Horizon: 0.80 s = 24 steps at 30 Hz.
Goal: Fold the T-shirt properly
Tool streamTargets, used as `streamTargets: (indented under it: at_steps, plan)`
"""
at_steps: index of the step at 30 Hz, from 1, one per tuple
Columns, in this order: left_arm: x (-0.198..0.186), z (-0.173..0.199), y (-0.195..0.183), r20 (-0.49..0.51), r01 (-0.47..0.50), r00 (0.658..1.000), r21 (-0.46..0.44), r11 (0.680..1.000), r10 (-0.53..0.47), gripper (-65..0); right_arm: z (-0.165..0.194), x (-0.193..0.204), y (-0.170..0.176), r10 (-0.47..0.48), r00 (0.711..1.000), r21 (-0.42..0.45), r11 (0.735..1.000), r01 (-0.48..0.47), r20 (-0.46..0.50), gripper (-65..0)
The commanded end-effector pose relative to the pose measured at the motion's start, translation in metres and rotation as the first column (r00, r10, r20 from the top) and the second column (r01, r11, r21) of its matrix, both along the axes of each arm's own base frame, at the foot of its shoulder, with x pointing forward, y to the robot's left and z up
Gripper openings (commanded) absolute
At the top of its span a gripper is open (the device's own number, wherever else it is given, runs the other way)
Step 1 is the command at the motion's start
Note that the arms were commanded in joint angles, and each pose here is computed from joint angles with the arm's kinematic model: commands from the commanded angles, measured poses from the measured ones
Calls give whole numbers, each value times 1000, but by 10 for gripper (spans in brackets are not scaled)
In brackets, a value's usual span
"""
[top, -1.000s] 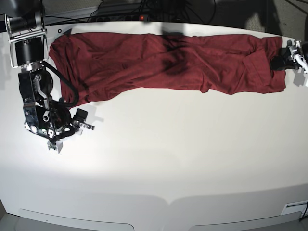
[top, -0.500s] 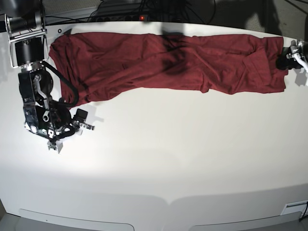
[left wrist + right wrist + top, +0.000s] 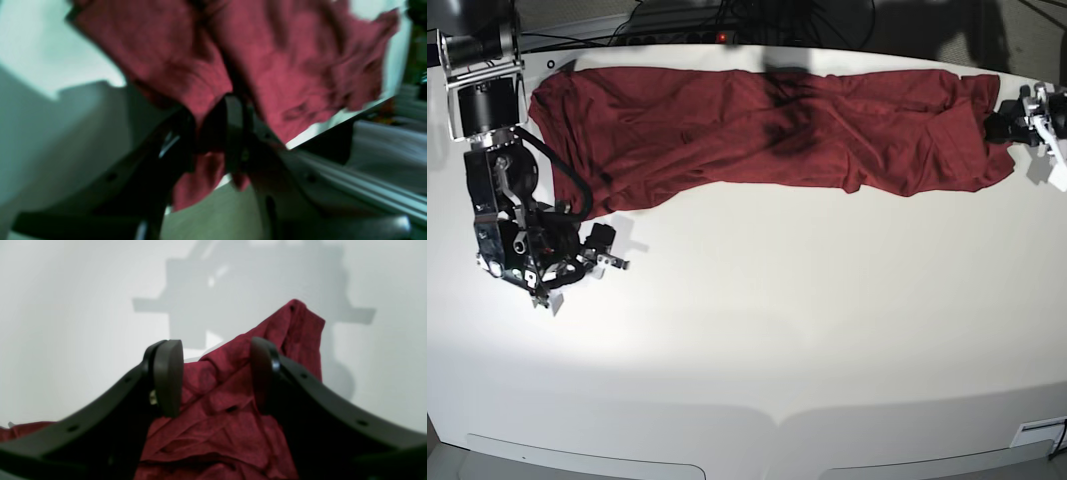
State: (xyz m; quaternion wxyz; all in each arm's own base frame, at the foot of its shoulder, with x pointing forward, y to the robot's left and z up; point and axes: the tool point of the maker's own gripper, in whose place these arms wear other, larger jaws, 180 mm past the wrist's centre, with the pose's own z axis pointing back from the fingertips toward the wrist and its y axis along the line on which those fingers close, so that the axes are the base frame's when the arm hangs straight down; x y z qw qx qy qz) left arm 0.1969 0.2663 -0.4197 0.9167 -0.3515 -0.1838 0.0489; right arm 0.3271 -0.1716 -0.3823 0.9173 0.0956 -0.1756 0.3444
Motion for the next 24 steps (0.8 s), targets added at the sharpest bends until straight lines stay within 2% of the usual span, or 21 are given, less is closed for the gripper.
streamTargets:
  at_steps: [1,6,7,9,12,15,19,24]
  plan:
    - [8,9,3,31,1,1000,-2,1000,-1,-526,14,11,-6,1,999,-10,1000,0,43,-329]
    - [1,-5,-13,7,13,1000,-12,1000,-13,-532,14,11,-6,1,999,-11,1000,0,41,-329]
    - [-1,-8,-16,1,17,1000,-12,1000,-16,-558,14,11,-6,1,999,-11,1000,0,42,-329]
    - [-2,-12,-21,-3,17,1000,-15,1000,-17,-650,14,11,-6,1,999,-11,1000,0,41,-329]
    - [2,-13,-21,15,1,1000,-10,1000,0,-650,14,11,-6,1,999,-11,1000,0,41,-329]
    - [12,-14,1,69,-31,997,96,995,24,-650,14,11,-6,1,999,-12,1000,0,41,-329]
    - [28,-7,44,143,-92,988,248,964,57,-650,14,11,-6,1,999,-12,1000,0,41,-329]
    - [36,13,78,165,-89,986,332,939,36,-650,14,11,-6,1,999,-11,1000,0,42,-329]
